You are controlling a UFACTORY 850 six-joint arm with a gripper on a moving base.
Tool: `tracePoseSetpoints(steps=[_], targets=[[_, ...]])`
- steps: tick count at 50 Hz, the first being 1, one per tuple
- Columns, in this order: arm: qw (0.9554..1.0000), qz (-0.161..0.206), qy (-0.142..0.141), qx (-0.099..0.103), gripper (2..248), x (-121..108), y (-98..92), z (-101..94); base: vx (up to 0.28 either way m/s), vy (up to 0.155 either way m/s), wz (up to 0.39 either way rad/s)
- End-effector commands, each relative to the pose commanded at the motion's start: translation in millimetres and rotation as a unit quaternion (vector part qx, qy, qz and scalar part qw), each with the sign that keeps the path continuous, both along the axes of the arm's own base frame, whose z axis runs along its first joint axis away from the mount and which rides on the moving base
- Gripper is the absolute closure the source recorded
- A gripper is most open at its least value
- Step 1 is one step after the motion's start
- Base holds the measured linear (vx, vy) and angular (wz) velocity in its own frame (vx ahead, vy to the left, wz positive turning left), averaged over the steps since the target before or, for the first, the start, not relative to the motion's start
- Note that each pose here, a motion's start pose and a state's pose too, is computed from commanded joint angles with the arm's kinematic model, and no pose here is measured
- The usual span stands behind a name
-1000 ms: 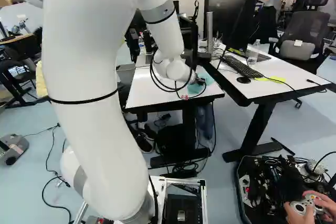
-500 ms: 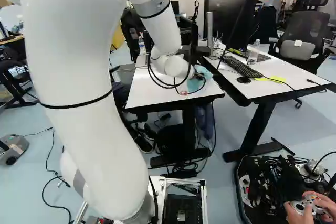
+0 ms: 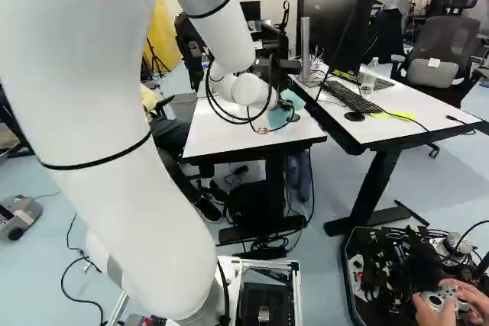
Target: Clean the table with the green towel
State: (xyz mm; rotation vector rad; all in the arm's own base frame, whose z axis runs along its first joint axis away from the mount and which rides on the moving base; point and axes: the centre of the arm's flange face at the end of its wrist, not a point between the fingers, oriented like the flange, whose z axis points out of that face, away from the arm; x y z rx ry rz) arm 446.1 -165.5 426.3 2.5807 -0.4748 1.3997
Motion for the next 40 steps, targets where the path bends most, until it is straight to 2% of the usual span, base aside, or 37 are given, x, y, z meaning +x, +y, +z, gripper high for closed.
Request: tracePoseSetpoints(steps=[9,19,40], targets=[[0.9999,0.008,0.008,0.006,196,-11,15.6,7.2,0.0,0.0,0.0],[0.9998,0.013,0.004,0.011,196,-16,29.0,16.2,0.0,0.0,0.0],[0.9992,0.024,0.016,0.029,196,1,49.8,16.1,0.0,0.0,0.0]])
